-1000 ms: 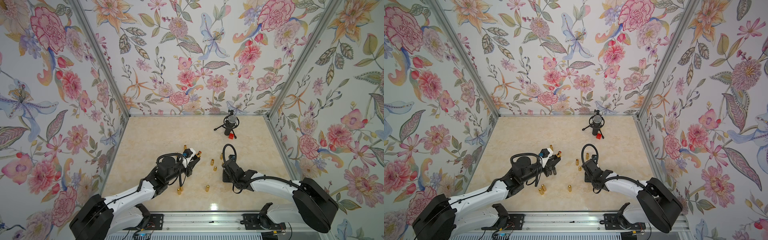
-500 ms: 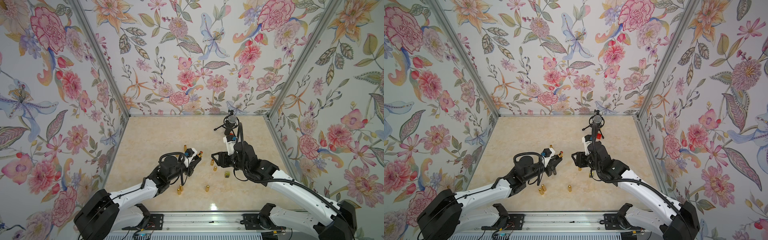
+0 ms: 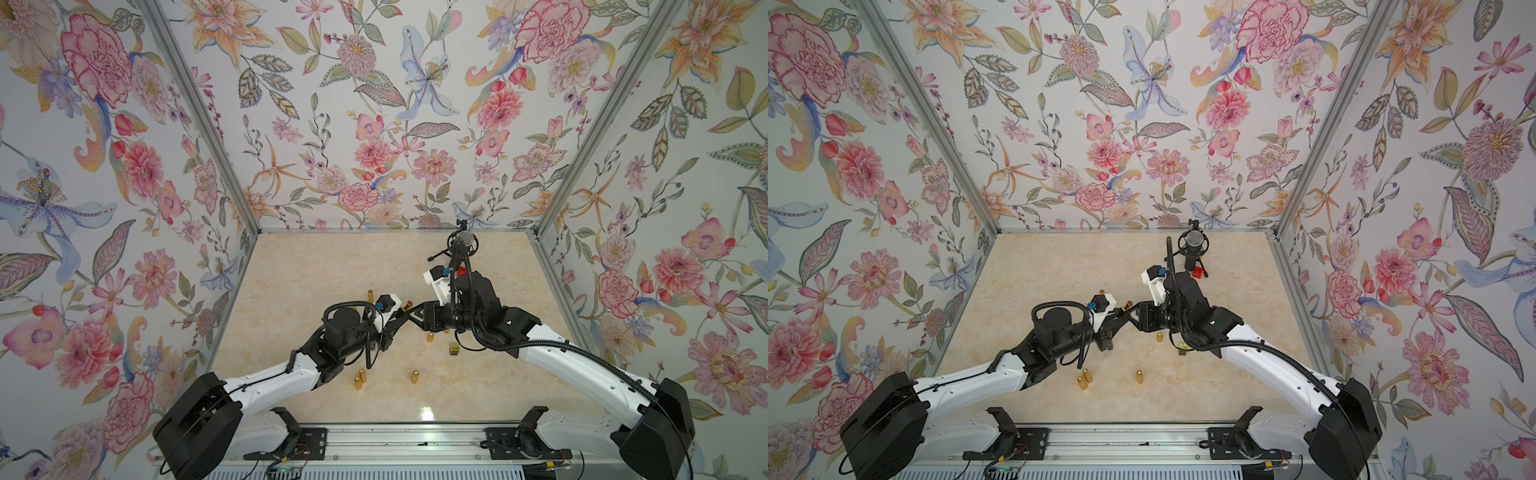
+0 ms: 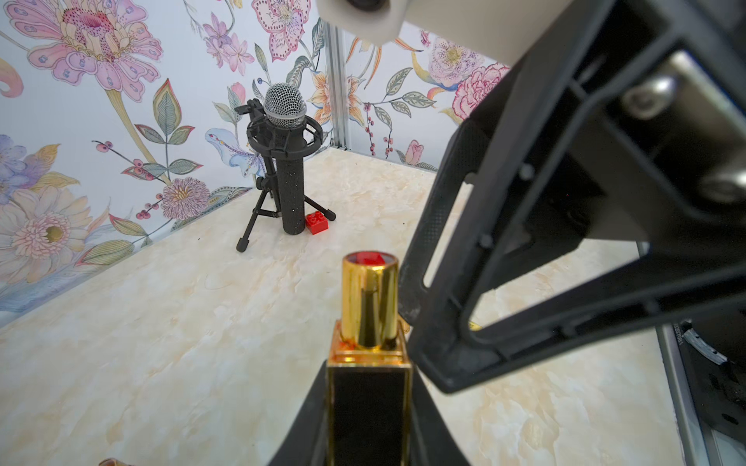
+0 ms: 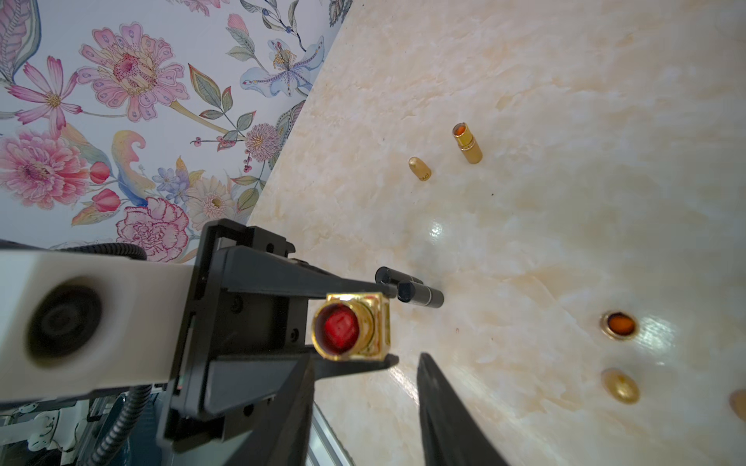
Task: Open the lipstick cap
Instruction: Place the lipstick at the center of the board.
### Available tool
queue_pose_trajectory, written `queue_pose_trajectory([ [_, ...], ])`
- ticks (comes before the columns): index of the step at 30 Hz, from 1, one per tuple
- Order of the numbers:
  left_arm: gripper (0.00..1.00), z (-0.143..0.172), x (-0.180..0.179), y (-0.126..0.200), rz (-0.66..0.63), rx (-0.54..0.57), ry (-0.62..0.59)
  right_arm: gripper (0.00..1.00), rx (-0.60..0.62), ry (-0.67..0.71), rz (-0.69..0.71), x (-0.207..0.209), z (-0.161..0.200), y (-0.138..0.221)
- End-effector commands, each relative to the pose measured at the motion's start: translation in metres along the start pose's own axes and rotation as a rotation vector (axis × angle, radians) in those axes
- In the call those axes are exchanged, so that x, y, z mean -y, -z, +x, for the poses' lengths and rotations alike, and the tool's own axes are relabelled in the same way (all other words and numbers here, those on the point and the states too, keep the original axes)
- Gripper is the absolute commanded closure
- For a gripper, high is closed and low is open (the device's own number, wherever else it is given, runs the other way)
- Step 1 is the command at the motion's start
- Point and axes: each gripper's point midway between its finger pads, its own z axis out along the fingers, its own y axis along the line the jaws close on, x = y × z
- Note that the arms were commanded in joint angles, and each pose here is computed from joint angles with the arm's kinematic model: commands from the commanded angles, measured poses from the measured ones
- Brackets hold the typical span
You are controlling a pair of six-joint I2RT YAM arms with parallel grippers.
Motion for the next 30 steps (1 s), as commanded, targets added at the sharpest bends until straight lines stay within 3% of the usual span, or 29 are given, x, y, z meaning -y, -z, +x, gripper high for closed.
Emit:
queue_pose_trajectory([
  [1,0.91,-0.008,0.007,-0.002,0.031,0.000,-0.024,0.59,0.033,0.043,-0.064,-0.019,-0.016,0.000],
  [25,0.91,-0.004,0.011,0.001,0.048,-0.015,-0.035,0.78,0.037,0.045,-0.036,-0.007,-0.014,-0.007],
  [27,0.87,-0.004,0.009,0.001,0.040,-0.015,-0.035,0.78,0.040,0.043,-0.035,-0.007,-0.014,-0.006],
  [30,0.68,-0.004,0.007,0.002,0.028,-0.015,-0.035,0.78,0.052,0.040,-0.019,-0.004,-0.013,-0.002],
])
